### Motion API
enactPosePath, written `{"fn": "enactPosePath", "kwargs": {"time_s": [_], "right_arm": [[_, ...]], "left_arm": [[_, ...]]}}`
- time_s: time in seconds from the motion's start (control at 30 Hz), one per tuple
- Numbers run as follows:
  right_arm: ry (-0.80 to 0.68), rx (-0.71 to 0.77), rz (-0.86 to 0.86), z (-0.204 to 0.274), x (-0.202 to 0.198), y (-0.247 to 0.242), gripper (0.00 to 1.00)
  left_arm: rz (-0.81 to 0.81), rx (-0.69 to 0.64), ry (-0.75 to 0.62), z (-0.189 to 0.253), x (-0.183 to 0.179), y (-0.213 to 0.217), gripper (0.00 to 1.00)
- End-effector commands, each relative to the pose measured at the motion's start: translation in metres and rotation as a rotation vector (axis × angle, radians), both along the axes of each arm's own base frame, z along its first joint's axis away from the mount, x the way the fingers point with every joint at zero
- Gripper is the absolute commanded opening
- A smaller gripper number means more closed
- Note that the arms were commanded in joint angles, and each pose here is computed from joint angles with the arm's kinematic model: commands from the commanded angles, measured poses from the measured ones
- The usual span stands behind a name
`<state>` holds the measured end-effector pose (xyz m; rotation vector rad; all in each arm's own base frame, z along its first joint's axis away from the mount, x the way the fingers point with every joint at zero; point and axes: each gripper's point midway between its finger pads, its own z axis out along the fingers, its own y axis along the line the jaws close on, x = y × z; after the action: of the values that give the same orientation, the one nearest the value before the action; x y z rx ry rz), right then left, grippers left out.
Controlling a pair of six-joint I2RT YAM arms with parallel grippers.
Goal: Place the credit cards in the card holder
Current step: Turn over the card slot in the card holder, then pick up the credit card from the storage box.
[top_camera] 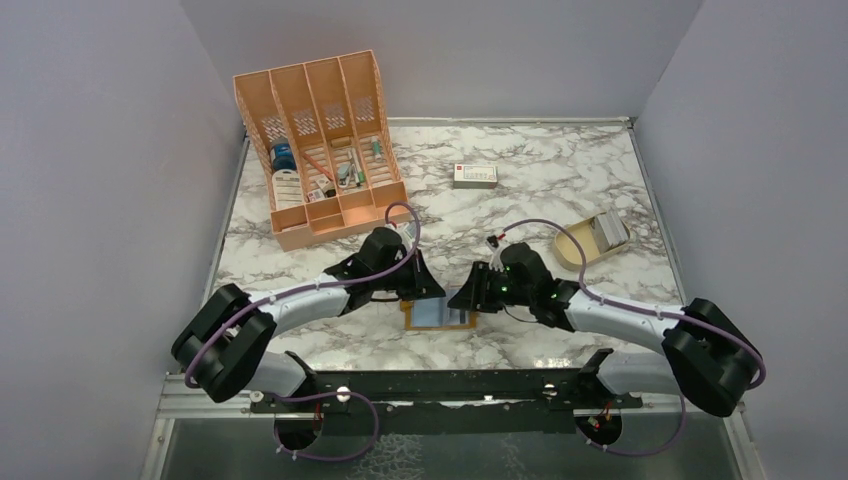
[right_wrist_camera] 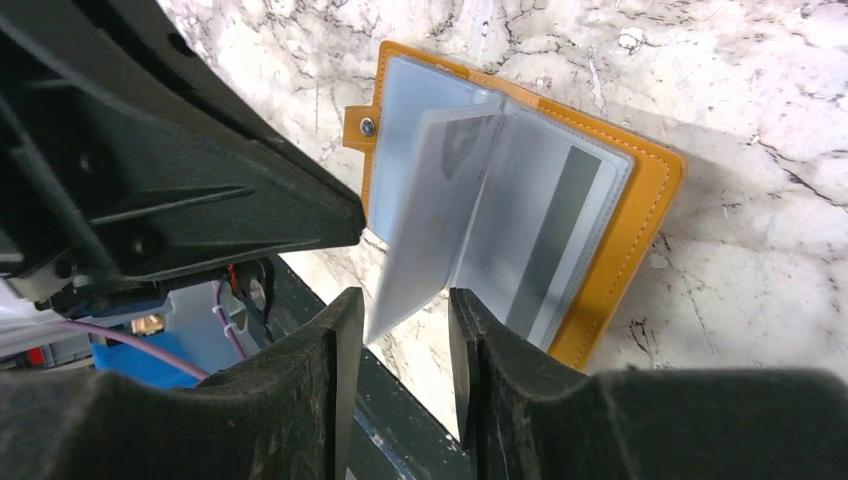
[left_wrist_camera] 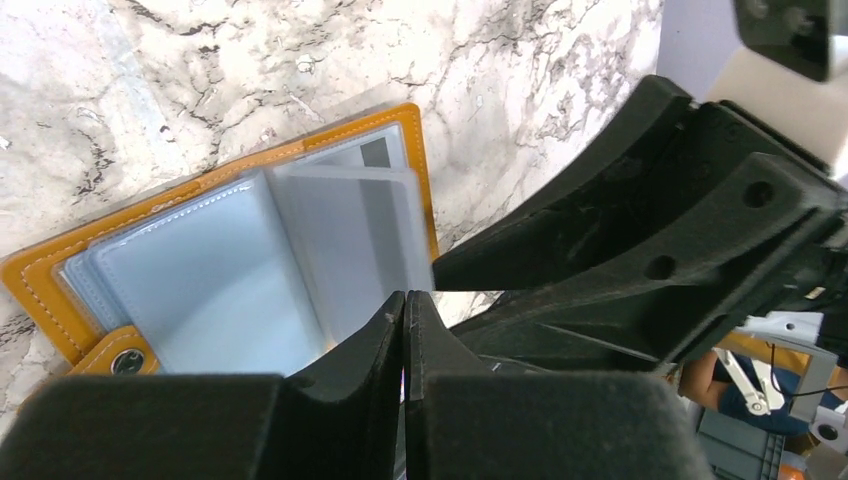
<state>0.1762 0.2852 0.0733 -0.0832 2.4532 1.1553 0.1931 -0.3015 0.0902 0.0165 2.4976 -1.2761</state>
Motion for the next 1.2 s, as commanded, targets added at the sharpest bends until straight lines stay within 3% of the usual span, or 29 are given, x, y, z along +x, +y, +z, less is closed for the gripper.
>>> {"fn": "enactPosePath", "kwargs": {"time_s": [0.0, 0.23, 0.73, 0.83, 1.17], "right_arm": [[-0.043, -0.022, -0.056, 0.015, 0.007, -0.008, 0.38], [-0.235, -0.135, -0.16, 0.042, 0.032, -0.038, 0.38], [-0.442, -0.768, -0.246, 0.065, 0.122, -0.114, 0.43], [-0.435, -0.839, -0.278, 0.069, 0.141, -0.135, 0.43], [-0.333, -1.106, -0.455, 0.074, 0.185, -0.256, 0.44]], "left_arm": [[-0.014, 0.003, -0.004, -0.008, 0.001, -0.001, 0.08], [-0.025, 0.003, 0.003, -0.012, 0.002, -0.005, 0.18], [0.014, 0.148, -0.158, 0.017, 0.014, 0.023, 0.92], [0.023, 0.221, -0.167, 0.019, 0.014, 0.035, 0.99], [-0.031, 0.31, -0.275, 0.044, 0.008, 0.058, 0.99]]}}
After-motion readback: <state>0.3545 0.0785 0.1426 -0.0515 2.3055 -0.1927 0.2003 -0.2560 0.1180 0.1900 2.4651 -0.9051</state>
